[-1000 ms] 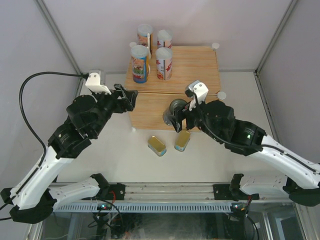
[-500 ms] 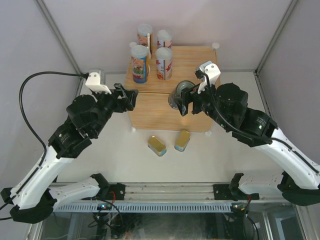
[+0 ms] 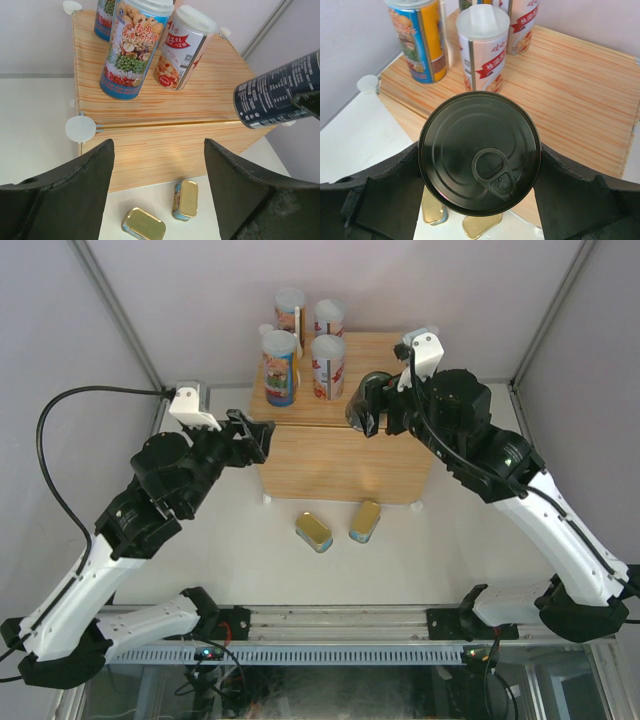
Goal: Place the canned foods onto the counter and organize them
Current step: Place the canned food on the counter.
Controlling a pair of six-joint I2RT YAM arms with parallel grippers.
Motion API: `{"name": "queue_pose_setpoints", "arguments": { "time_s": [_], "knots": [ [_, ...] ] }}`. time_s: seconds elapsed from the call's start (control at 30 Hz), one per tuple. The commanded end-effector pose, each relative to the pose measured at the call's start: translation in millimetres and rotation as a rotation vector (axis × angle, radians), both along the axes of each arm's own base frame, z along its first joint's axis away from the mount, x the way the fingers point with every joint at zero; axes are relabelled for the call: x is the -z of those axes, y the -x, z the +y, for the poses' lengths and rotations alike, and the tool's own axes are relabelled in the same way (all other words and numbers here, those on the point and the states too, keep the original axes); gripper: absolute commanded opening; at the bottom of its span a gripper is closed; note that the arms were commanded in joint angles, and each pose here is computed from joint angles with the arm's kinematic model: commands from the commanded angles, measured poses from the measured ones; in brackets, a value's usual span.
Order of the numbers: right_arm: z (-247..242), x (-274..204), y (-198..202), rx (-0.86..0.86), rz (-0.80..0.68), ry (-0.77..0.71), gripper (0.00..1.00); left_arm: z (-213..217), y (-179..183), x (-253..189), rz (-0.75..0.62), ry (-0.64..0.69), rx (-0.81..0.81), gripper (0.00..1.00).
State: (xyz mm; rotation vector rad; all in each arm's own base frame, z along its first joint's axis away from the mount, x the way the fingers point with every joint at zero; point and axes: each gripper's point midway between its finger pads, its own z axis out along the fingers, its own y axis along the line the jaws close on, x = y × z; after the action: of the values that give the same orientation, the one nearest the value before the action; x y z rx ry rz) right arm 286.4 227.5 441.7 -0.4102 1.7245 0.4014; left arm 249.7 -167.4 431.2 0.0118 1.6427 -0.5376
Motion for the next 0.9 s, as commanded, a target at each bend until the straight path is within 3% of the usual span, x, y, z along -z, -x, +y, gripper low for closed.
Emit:
{"name": "queue_pose_setpoints", "arguments": {
  "time_s": [0.0, 0.87],
  "knots": [
    [-9, -71, -7, 0.013, -0.16, -0.162, 0.0, 3, 1, -7, -0.036, 0.017, 0.001, 0.77],
    [-12, -54, -109, 0.108, -0.077, -0.109, 0.0, -3, -3, -7, -0.038, 0.018, 0.013, 0.76]
  ]
}}
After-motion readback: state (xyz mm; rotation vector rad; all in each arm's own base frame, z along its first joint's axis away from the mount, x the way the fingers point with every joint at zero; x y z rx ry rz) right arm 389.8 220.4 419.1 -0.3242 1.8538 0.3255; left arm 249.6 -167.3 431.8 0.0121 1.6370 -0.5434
